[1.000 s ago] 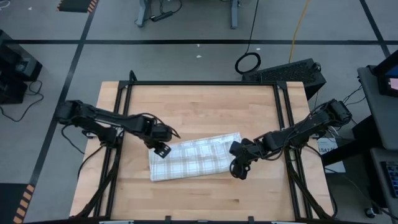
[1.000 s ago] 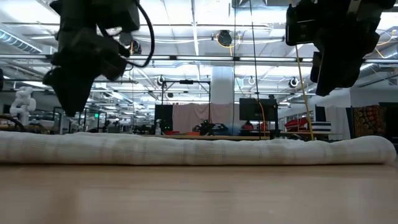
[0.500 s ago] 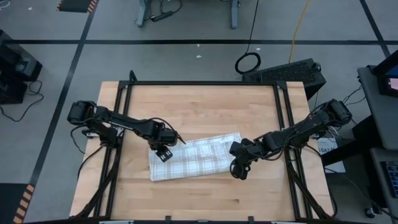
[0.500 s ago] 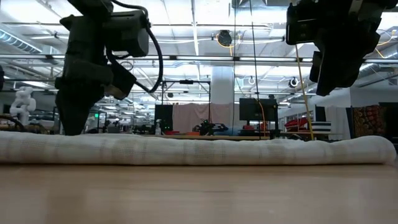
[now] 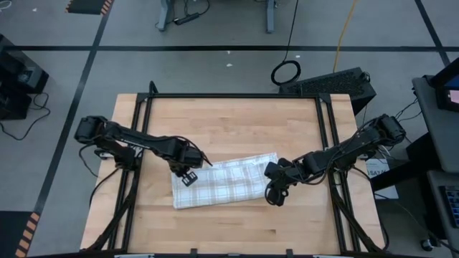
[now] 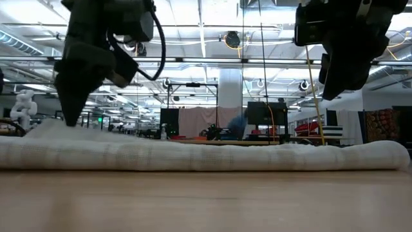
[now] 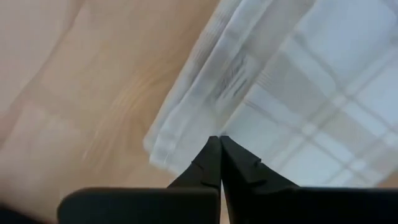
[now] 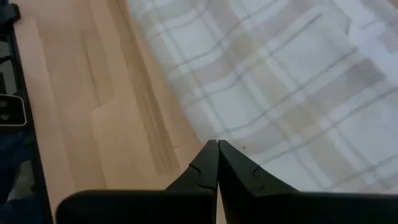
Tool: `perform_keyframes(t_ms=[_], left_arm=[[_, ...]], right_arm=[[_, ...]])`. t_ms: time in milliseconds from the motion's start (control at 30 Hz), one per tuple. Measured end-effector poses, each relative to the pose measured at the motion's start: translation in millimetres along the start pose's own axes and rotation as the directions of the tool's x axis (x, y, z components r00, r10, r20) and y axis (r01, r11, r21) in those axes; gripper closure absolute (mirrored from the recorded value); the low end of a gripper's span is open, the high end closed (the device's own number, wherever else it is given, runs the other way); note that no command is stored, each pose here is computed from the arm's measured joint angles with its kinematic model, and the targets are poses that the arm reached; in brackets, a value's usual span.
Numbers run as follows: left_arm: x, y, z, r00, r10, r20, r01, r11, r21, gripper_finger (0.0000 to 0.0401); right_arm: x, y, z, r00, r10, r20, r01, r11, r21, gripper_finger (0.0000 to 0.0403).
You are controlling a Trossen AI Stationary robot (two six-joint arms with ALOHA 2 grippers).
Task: Roll towel
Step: Roll the white kitchen towel
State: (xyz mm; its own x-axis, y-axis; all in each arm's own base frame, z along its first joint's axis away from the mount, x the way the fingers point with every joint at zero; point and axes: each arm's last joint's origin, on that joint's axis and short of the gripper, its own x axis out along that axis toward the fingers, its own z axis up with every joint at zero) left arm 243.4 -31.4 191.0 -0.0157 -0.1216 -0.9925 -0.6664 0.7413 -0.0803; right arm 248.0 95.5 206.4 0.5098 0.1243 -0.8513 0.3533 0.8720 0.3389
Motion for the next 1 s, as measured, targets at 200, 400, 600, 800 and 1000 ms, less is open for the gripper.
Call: perform_keyframes(t_ms=[200, 400, 600, 800, 1000], left_arm=[[-12, -1, -14, 0.998, 0.05, -0.036, -0.053, 0.995, -0.082, 0.0397], [-10, -1, -18, 0.996, 0.088, -0.016, -0.09, 0.988, -0.123, 0.0397], [-19, -6, -22, 0.996, 0.09, -0.007, -0.09, 0.985, -0.148, 0.0397], [-19, -9, -27, 0.995, 0.103, -0.01, -0.103, 0.983, -0.154, 0.0397], [-19, -8, -26, 0.993, 0.116, 0.007, -0.113, 0.981, -0.157, 0.0398]], right_arm=[[0, 0, 0, 1.0, -0.003, 0.007, 0.003, 1.0, 0.004, 0.0403], [0, 0, 1, 1.0, 0.0, 0.011, 0.0, 1.0, -0.01, 0.0403], [2, 3, 6, 0.996, -0.002, 0.093, 0.004, 1.0, -0.02, 0.0403], [35, 16, 17, 0.979, 0.072, 0.188, -0.056, 0.994, -0.089, 0.0403], [81, 25, 27, 0.936, 0.177, 0.304, -0.121, 0.974, -0.193, 0.0403]])
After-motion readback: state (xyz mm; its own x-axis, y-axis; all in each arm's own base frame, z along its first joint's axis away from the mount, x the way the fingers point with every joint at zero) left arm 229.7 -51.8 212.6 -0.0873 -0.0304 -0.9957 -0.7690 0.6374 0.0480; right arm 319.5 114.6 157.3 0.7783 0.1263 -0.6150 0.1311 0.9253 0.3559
